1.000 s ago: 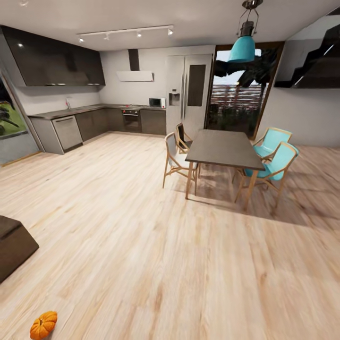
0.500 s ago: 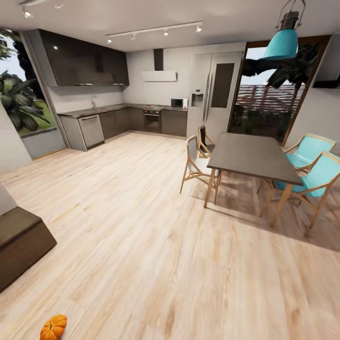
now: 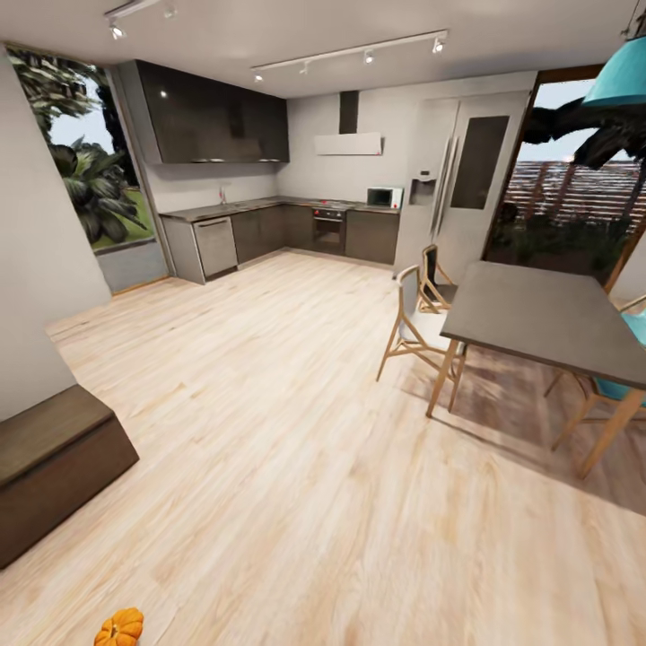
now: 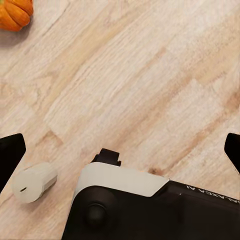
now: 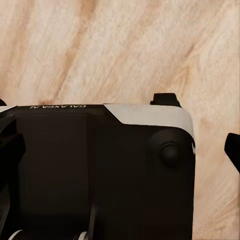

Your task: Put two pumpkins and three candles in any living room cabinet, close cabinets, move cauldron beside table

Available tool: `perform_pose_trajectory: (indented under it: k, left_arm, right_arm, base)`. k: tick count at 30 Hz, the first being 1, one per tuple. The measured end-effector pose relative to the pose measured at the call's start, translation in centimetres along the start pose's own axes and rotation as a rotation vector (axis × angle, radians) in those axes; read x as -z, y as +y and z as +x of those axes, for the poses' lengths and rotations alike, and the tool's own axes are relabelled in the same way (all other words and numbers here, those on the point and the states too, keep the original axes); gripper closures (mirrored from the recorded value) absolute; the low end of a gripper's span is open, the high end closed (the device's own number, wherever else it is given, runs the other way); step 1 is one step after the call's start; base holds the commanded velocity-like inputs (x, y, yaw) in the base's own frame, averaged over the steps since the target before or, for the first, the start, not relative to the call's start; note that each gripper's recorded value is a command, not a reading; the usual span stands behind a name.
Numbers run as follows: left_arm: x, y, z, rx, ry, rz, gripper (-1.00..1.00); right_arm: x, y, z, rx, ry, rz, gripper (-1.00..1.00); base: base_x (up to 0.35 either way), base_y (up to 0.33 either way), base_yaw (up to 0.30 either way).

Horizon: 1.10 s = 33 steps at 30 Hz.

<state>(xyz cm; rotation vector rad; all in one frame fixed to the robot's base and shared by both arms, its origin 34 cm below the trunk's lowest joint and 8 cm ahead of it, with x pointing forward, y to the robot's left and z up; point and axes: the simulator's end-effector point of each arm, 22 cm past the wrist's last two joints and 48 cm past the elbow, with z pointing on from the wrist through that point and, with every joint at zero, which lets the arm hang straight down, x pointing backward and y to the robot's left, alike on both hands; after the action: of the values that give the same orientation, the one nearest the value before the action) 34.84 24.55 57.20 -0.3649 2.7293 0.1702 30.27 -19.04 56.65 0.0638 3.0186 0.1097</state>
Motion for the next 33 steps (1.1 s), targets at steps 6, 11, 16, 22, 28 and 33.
perform_pose_trajectory:
  k: [6, 11, 16, 22, 28, 33]
  left_arm:
    - [0.0, 0.0, -0.01, 0.0, 0.0, 0.0, -1.0]
    - [0.0, 0.0, 0.0, 0.0, 0.0, 0.0, -1.0]
    - [0.0, -0.01, -0.01, 0.0, 0.0, 0.0, -1.0]
    - [0.0, 0.0, 0.0, 0.0, 0.0, 0.0, -1.0]
    - [0.0, -0.07, 0.0, 0.001, 0.0, 0.001, -1.0]
    - [-0.01, -0.02, -0.01, 0.0, 0.0, 0.0, -1.0]
  right_arm:
    - [0.0, 0.03, -0.01, 0.0, 0.0, 0.0, -1.0]
    - [0.0, -0.02, -0.01, 0.0, 0.0, 0.0, -1.0]
    - [0.0, -0.02, -0.01, 0.0, 0.0, 0.0, -1.0]
    - [0.0, 0.0, -0.01, 0.0, 0.0, 0.0, -1.0]
    - [0.0, 0.02, -0.01, 0.0, 0.0, 0.0, -1.0]
    - [0.0, 0.01, -0.01, 0.0, 0.0, 0.0, -1.0]
  base:
    - [0.344, 0.0, 0.265]
    - [0.344, 0.0, 0.265]
    - [0.344, -0.036, 0.265]
    - [0.343, -0.115, 0.265]
    - [0.315, -0.202, 0.265]
    - [0.301, -0.225, 0.265]
